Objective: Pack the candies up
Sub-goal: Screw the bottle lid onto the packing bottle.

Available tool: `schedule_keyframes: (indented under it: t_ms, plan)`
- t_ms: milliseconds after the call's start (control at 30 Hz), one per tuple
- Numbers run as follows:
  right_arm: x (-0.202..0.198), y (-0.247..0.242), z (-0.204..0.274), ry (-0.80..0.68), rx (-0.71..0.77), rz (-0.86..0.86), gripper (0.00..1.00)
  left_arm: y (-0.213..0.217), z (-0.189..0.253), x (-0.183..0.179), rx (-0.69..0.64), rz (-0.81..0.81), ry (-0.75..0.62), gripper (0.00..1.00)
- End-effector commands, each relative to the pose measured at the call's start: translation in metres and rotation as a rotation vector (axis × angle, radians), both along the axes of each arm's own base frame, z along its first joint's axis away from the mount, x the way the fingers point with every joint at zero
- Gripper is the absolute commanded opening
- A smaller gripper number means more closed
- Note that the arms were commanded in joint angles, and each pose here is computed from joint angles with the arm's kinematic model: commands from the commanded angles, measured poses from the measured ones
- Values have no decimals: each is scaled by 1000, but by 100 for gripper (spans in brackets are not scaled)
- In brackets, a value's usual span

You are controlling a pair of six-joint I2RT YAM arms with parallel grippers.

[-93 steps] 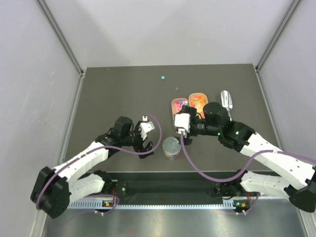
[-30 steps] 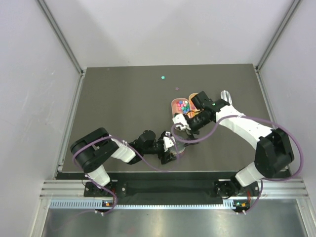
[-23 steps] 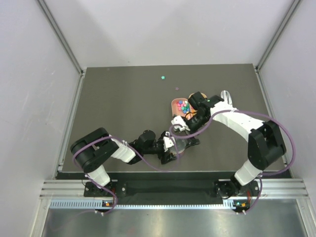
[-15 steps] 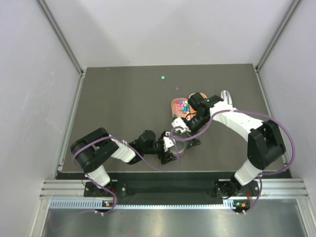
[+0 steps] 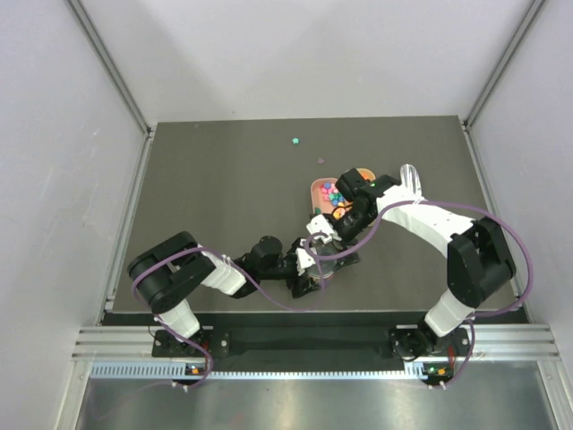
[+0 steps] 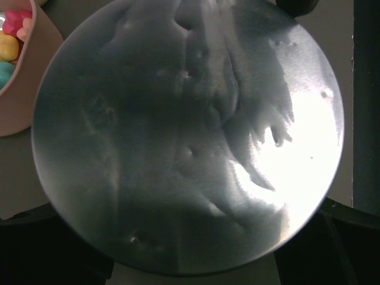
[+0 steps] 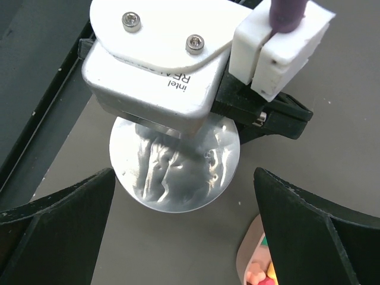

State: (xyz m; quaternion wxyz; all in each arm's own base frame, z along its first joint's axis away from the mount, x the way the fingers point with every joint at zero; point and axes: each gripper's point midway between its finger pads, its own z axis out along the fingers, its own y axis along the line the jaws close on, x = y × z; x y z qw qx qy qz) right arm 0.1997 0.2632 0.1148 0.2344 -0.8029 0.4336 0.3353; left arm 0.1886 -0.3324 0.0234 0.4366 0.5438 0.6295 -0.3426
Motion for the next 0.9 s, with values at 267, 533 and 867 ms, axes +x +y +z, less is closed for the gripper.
schedule_keyframes:
  t_ms: [267, 533, 867]
  plan:
    - [1, 12, -3, -2, 3, -1, 84, -7, 13, 8, -37, 3, -62, 88]
    - [-8, 9, -7, 0, -25, -53, 79, -6, 16, 13, -36, 25, -76, 88]
    - [-25, 0, -10, 18, -57, -109, 81, -4, 16, 14, -34, 33, -85, 88]
